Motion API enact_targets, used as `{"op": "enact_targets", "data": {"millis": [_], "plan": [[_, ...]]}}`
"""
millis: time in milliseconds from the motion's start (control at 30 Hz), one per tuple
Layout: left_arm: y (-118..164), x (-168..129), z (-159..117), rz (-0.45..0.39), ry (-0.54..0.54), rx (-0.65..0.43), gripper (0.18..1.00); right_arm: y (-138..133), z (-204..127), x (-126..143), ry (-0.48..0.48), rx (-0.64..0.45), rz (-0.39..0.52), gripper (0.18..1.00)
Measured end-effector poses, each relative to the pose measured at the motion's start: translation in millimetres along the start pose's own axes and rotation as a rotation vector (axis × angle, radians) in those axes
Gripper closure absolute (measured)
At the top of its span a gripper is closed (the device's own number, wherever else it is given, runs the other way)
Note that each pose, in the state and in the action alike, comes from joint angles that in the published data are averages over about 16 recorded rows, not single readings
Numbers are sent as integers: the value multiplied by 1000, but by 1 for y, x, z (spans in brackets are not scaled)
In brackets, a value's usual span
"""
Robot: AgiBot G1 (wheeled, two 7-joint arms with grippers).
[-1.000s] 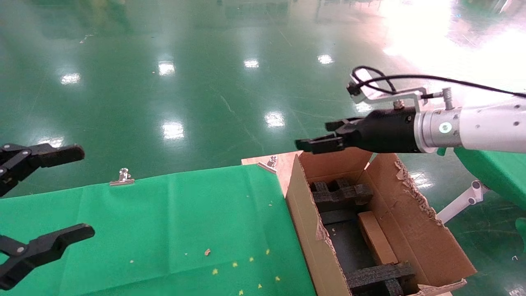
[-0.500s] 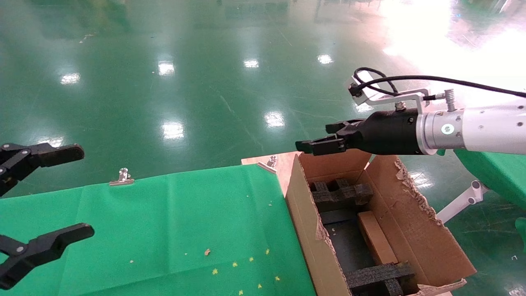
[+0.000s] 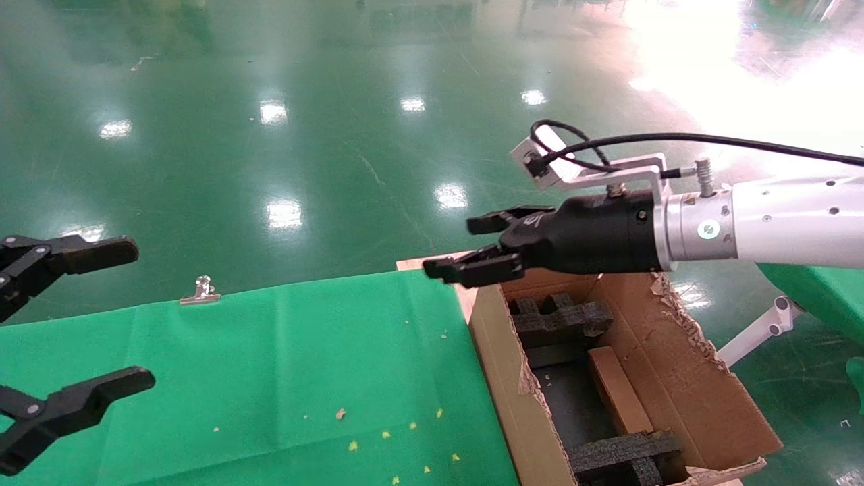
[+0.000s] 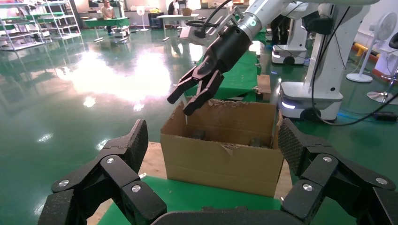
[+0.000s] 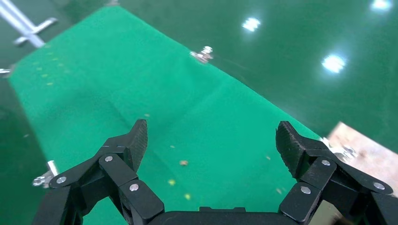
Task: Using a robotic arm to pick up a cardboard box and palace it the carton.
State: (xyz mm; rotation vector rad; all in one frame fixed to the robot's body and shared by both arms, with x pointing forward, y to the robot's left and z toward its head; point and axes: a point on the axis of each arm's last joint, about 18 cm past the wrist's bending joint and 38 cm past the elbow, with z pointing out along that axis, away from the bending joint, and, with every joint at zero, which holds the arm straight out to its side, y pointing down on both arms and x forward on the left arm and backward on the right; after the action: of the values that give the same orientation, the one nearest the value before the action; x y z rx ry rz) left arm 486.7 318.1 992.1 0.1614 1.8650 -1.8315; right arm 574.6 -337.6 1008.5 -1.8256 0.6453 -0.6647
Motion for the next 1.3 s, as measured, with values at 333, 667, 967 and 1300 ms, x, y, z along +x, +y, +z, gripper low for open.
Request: {"op": "enact_targets", "data": {"millis": [333,667,967,1300], "plan": [[0,0,0,0,0,0,184,-3,5,-31,-167,71,-94,178],[0,0,0,0,0,0,184,-2,-1,-58,-312,176,-195,178],[0,0,0,0,0,0,184,2,-13,-77,-410,289,-290,178],[0,0,0,0,0,0,184,11,-33,-92,-476,416,-391,178]]}}
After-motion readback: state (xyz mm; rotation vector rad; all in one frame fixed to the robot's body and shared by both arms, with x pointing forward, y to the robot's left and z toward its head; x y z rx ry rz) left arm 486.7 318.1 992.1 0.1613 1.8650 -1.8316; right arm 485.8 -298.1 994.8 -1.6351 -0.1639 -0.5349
